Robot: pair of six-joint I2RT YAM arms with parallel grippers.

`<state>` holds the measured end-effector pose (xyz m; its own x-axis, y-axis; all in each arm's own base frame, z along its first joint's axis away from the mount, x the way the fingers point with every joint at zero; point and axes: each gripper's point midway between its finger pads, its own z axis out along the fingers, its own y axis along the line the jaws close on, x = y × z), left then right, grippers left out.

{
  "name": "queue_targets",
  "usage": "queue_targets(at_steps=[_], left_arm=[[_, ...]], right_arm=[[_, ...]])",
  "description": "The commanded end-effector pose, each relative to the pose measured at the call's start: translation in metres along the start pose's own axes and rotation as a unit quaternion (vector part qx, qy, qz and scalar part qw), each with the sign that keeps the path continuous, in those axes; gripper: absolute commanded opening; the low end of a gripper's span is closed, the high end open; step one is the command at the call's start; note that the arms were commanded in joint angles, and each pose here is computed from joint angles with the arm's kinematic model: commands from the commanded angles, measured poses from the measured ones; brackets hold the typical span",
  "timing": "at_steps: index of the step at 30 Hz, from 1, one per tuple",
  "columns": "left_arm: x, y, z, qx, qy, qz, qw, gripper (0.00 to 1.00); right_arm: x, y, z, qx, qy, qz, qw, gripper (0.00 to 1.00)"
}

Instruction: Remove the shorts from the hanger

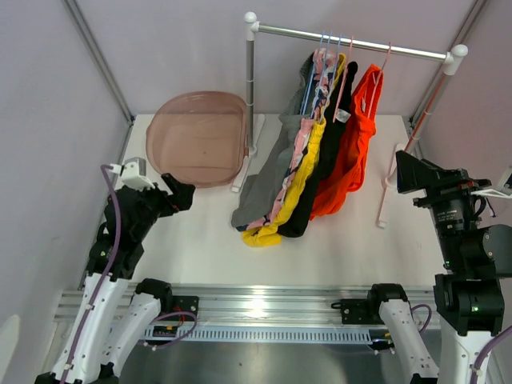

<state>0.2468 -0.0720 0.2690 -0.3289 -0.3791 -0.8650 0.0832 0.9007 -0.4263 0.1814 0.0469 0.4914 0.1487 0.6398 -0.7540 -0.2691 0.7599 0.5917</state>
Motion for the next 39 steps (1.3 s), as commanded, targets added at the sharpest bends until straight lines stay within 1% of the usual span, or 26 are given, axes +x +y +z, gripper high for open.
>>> queue_targets(at_steps=[1,2,4,5,6,7,8,9,10,12,13,14,15,16,17,18,19,20,22,23,24,26,29,37,38,39], left_arm=[[0.022,0.027,0.005,-0.063,0.042,0.008,0.997,0.99],[0.025,0.026,0.008,-0.058,0.051,0.011,0.997,0.99],[0.032,0.025,0.012,-0.053,0.064,0.009,0.996,0.99],[0.034,0.025,0.013,-0.053,0.069,0.009,0.996,0.99],[0.035,0.026,0.013,-0.054,0.072,0.011,0.996,0.99],[0.035,0.026,0.014,-0.053,0.072,0.011,0.996,0.99],[0.037,0.021,0.013,-0.041,0.075,0.011,0.996,0.99],[0.039,0.019,0.013,-0.035,0.077,0.011,0.996,0.99],[0.038,0.017,0.012,-0.029,0.075,0.011,0.997,0.99],[0.039,0.013,0.012,-0.015,0.074,0.011,0.997,0.99],[0.039,0.01,0.011,-0.01,0.074,0.01,0.997,0.99],[0.04,0.009,0.011,-0.006,0.075,0.009,0.997,0.98],[0.041,0.007,0.012,0.001,0.08,0.008,0.997,0.98],[0.042,0.006,0.012,0.004,0.082,0.008,0.997,0.98],[0.042,0.005,0.012,0.005,0.081,0.008,0.997,0.98],[0.042,0.004,0.011,0.009,0.083,0.008,0.996,0.98],[0.042,0.004,0.011,0.008,0.082,0.007,0.997,0.98],[0.041,0.004,0.011,0.009,0.08,0.007,0.997,0.98],[0.04,0.004,0.01,0.008,0.077,0.007,0.997,0.98],[0.041,0.005,0.01,0.008,0.077,0.007,0.997,0.98],[0.04,0.005,0.009,0.008,0.075,0.007,0.997,0.98],[0.04,0.005,0.01,0.008,0.075,0.007,0.997,0.98],[0.042,0.004,0.011,0.009,0.08,0.007,0.997,0.98],[0.044,0.004,0.012,0.01,0.084,0.007,0.996,0.98],[0.044,0.003,0.011,0.012,0.084,0.007,0.996,0.98],[0.044,0.003,0.011,0.013,0.085,0.007,0.996,0.98]], right_arm=[[-0.021,0.011,-0.002,-0.016,-0.038,-0.028,0.999,0.99],[-0.032,0.005,-0.005,0.003,-0.066,-0.032,0.997,0.99],[-0.039,-0.004,-0.003,0.028,-0.085,-0.034,0.995,0.99],[-0.039,-0.005,0.001,0.034,-0.081,-0.039,0.995,0.99],[-0.031,-0.013,0.019,0.048,-0.056,-0.044,0.996,0.99],[-0.042,-0.004,0.025,0.042,-0.056,-0.056,0.996,0.99],[-0.037,-0.006,0.034,0.049,-0.032,-0.06,0.997,0.99],[-0.022,-0.016,0.062,0.06,0.007,-0.063,0.996,0.99],[-0.035,-0.005,0.069,0.054,0.0,-0.065,0.996,0.99],[-0.037,-0.009,0.087,0.065,0.009,-0.069,0.995,0.99],[-0.031,-0.017,0.105,0.074,0.021,-0.071,0.995,0.98],[-0.039,-0.014,0.111,0.071,0.01,-0.078,0.994,0.97],[-0.042,-0.02,0.118,0.088,0.005,-0.08,0.993,0.94],[-0.033,-0.032,0.134,0.103,0.021,-0.082,0.991,0.91],[-0.034,-0.03,0.14,0.106,0.027,-0.089,0.99,0.9],[-0.029,-0.032,0.147,0.113,0.039,-0.093,0.988,0.81],[-0.022,-0.034,0.154,0.121,0.052,-0.099,0.986,0.77],[-0.008,-0.037,0.167,0.136,0.076,-0.109,0.982,0.74],[0.008,-0.043,0.179,0.156,0.1,-0.138,0.973,0.68],[0.026,-0.057,0.188,0.181,0.125,-0.153,0.963,0.68],[0.029,-0.05,0.193,0.175,0.13,-0.165,0.962,0.68],[0.047,-0.058,0.205,0.185,0.151,-0.178,0.955,0.68],[0.062,-0.068,0.215,0.199,0.169,-0.186,0.947,0.65],[0.079,-0.092,0.221,0.238,0.174,-0.197,0.935,0.64],[0.081,-0.095,0.221,0.241,0.175,-0.2,0.933,0.63],[0.083,-0.097,0.222,0.243,0.177,-0.202,0.932,0.59]])
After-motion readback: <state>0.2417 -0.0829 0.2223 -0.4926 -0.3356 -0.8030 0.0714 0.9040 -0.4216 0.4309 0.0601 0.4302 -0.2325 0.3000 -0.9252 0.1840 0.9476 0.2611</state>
